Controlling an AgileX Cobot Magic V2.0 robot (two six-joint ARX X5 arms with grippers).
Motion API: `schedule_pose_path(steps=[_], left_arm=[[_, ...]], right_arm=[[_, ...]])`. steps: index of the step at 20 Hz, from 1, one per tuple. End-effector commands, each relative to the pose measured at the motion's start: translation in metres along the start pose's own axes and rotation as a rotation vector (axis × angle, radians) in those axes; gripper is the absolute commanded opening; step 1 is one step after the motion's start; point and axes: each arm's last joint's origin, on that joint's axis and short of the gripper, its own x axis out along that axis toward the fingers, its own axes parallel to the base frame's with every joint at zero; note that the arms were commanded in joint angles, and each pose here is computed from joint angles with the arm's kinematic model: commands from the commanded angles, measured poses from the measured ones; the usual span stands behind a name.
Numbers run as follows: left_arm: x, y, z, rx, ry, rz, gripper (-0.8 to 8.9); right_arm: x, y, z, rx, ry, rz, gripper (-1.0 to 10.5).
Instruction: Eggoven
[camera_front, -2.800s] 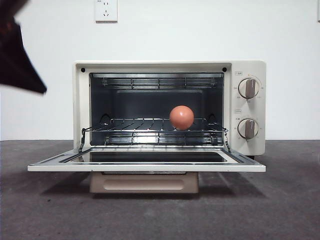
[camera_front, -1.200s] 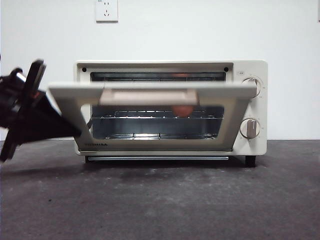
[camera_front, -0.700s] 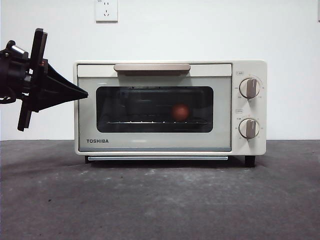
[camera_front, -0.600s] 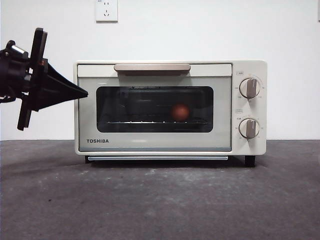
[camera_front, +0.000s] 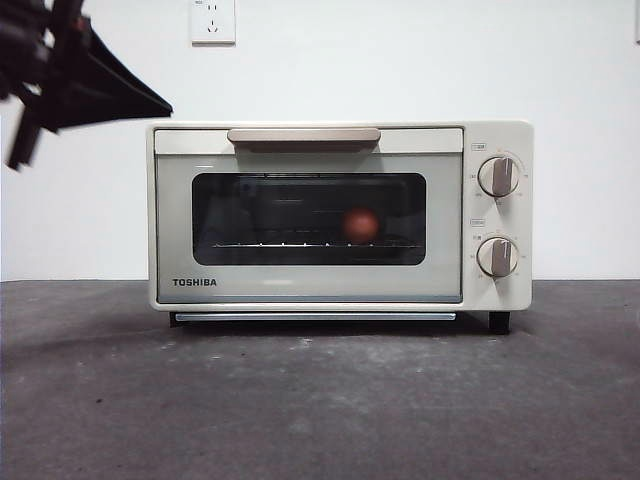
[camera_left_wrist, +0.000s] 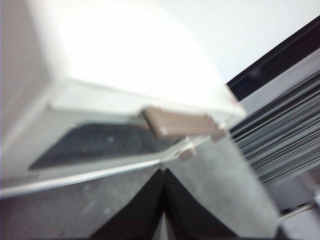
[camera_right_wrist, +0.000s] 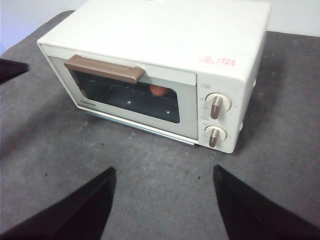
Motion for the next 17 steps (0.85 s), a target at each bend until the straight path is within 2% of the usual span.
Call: schedule_pose_path(steps=[1, 6, 9, 15, 17], left_arm=[[-0.014, -0.018, -0.004, 0.162, -0.001, 0.101, 0.07], [-0.043, -0.045, -0.015, 0.273, -0.041, 0.259, 0.07], [-0.059, -0.057, -0.018, 0.322, -0.081, 0.301, 0.07], [-0.083, -0.071, -0.022, 0.361, -0.153, 0.310, 0.07], [-0.087, -0.073, -0.023, 0.363, -0.157, 0.311, 0.07]], right_arm=[[0.014, 0.001, -0.011, 0.013, -0.041, 0.029, 3.1], [0.045, -0.001, -0.041, -0.002, -0.170, 0.108, 2.4], [0.062, -0.002, -0.060, -0.022, -0.230, 0.148, 1.9], [0.082, -0.006, -0.087, -0.017, -0.306, 0.165, 0.0], [0.085, -0.007, -0.091, -0.014, -0.326, 0.169, 0.0]])
